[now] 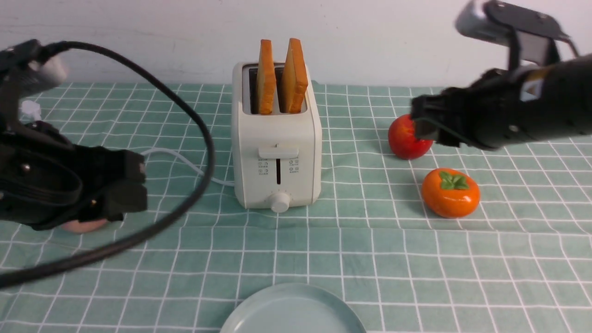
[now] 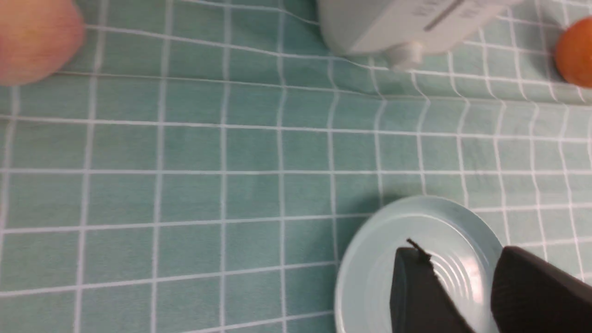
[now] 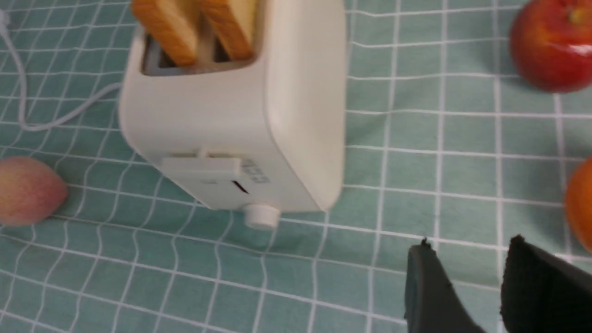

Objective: Take toasted bread from bread machine on blue coffee table place on plate.
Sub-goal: 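Grasp the toast slice in the toaster and pull it up out of the slot with the right gripper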

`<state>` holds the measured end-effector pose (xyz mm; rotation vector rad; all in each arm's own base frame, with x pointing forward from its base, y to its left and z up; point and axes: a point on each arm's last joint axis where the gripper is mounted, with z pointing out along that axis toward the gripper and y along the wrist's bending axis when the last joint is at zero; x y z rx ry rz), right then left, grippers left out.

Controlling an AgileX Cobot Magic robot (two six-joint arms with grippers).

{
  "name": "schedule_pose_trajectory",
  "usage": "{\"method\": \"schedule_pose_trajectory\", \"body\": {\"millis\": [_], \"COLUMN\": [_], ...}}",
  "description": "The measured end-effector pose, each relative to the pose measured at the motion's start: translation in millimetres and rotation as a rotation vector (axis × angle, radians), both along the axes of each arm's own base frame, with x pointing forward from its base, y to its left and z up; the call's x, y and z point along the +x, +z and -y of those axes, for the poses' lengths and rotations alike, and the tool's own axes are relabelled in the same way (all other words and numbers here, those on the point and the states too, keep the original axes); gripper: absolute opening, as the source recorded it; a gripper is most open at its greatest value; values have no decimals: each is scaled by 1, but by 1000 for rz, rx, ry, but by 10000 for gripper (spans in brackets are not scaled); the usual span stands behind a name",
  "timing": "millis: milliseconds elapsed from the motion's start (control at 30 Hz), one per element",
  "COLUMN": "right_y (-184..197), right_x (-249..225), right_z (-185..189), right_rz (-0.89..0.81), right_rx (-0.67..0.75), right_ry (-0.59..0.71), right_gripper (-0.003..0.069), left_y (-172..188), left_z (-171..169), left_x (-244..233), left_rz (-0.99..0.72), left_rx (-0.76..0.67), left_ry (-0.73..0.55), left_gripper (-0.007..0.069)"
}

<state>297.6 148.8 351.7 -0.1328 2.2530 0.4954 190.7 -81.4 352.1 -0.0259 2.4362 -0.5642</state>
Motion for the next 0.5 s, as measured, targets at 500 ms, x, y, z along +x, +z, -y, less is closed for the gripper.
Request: {"method": "schedule_pose_trajectory", "body": {"millis": [500], "right_y": [7], "right_x": [123], "right_z": [-85], "right_rz": [34], "right_rx": [97], "right_ry": [75], "right_gripper": [365], "left_y": [-2], "left_z": [34], "left_x": [-20], "left_rz": [-28], "left_rx": [2], "left_ry": [-195], "left_gripper": [238]}}
